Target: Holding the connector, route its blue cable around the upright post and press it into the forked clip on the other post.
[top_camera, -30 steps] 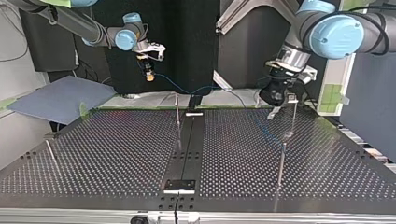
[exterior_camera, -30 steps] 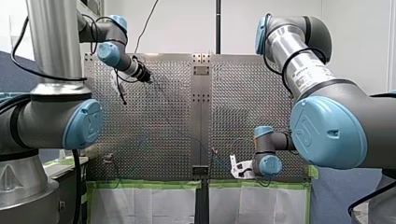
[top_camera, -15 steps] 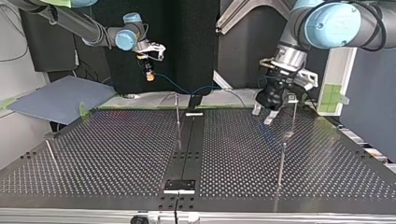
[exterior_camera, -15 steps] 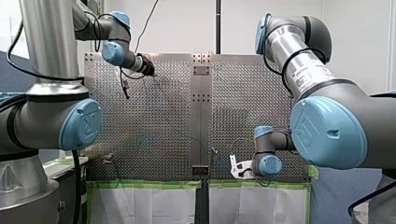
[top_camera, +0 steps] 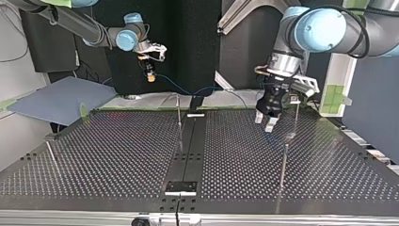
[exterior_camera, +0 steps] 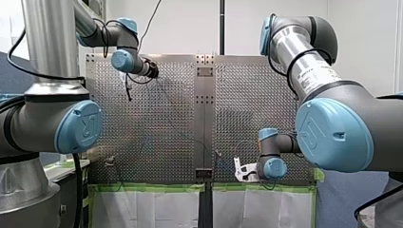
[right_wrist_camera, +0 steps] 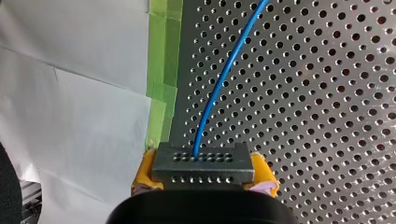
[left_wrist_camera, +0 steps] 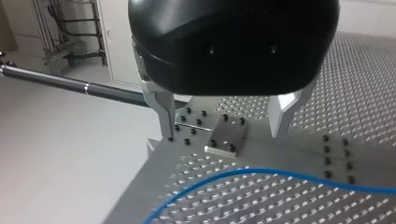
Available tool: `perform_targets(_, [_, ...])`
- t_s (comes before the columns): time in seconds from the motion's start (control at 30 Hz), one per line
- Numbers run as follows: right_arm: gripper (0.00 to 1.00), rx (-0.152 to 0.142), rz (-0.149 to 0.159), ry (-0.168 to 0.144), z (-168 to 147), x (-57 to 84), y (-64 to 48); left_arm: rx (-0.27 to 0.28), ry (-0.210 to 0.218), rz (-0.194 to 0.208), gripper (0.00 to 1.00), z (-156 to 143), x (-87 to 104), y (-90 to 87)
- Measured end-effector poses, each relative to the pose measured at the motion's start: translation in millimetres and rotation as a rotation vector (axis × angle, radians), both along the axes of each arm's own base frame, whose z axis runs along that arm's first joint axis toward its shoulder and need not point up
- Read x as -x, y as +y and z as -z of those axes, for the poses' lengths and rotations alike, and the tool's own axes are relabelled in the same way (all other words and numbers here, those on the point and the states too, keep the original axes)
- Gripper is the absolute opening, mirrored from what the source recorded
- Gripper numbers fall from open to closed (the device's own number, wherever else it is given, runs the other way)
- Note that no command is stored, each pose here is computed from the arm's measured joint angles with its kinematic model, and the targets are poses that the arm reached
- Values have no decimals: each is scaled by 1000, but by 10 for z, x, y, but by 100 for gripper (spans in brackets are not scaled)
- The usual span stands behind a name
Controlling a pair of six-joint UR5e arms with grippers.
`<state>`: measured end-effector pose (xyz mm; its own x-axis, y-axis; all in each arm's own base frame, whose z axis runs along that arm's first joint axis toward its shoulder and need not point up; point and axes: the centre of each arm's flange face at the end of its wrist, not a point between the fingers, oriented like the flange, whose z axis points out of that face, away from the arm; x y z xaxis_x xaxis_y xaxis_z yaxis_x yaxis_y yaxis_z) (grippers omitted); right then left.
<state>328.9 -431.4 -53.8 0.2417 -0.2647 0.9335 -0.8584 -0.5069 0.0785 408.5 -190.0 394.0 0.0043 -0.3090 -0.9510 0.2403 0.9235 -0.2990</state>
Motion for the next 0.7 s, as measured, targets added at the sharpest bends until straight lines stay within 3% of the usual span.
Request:
perform_targets(0.33, [0, -1, 1, -1, 0, 0, 0, -63, -107, -78, 100, -121, -39, 2])
perform_targets(0.7, [0, -5, 0, 0, 3, 2, 6, -121, -176, -137, 100, -102, -44, -95])
